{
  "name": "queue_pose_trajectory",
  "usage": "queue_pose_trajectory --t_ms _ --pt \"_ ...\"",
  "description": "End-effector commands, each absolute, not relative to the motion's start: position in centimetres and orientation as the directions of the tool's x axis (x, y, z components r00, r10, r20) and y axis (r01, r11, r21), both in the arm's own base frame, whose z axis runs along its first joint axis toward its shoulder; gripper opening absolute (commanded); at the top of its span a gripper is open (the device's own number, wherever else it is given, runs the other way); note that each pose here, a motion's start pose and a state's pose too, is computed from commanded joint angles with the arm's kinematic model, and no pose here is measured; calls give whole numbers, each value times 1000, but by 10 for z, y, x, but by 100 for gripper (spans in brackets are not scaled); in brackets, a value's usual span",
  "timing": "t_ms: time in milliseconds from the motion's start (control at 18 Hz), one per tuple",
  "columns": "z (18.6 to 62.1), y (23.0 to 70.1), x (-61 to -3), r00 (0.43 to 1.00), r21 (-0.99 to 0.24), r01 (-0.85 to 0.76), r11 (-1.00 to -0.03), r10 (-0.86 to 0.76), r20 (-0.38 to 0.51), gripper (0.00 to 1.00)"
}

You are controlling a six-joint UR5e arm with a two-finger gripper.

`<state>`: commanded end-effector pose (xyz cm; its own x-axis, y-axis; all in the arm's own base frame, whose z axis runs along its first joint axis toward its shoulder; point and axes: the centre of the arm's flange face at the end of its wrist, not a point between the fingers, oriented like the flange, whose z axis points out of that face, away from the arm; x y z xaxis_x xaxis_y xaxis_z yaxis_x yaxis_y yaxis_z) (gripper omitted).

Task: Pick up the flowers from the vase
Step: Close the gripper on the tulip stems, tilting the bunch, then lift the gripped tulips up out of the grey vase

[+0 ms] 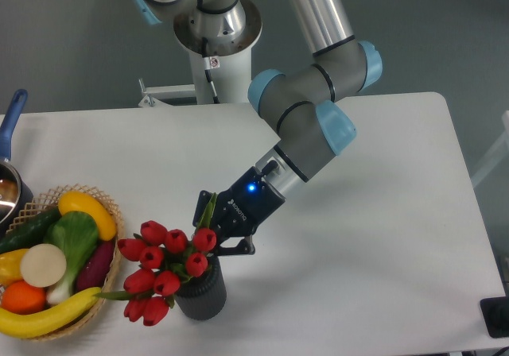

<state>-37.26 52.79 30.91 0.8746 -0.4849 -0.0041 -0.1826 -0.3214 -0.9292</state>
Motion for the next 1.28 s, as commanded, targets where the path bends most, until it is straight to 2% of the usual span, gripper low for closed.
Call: queue_pose_trajectory --t_ms 167,389,667,833,1000,1278 --pt "331 523 -372 882 -936 -173 -307 -471 -8 15" --pt "338 521 -376 888 -937 -161 -309 -460 -1 15" --pt "352 516 -383 887 -958 -139 -250 -461 -8 15" --pt "363 515 -381 892 -961 -113 -254 -453 15 15" --pt "375 517 -382 885 -973 -94 -210 -465 15 15" --pt "398 520 -386 889 -975 -93 -200 -459 10 15"
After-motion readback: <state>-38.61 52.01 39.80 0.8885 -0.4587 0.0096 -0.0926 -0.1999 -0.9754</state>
